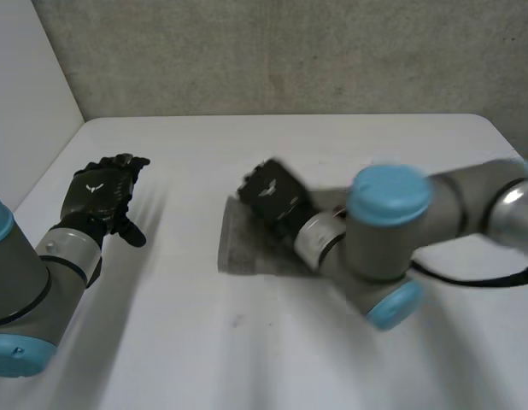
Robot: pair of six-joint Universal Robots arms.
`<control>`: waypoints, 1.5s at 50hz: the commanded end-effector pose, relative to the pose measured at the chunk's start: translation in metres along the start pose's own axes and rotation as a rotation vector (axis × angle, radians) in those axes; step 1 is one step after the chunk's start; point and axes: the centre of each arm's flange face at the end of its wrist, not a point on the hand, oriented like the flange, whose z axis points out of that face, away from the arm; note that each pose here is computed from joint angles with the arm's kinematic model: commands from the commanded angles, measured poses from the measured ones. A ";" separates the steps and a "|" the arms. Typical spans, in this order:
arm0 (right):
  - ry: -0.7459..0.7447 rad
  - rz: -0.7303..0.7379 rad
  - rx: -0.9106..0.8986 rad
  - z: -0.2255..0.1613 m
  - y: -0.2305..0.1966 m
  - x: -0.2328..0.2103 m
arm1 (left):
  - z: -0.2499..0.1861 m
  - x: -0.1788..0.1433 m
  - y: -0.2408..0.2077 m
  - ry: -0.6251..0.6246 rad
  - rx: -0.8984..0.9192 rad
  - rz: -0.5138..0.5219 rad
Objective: Fold the towel.
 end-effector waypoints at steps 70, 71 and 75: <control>-0.210 -0.035 -0.061 -0.043 0.002 -0.044 | -0.009 0.014 -0.017 0.040 0.025 0.007; -0.171 -0.016 -0.065 -0.046 -0.005 -0.032 | -0.009 0.014 -0.017 0.040 0.025 0.007; -0.070 0.102 -0.107 -0.052 0.000 0.001 | -0.008 0.025 -0.037 0.075 0.040 0.008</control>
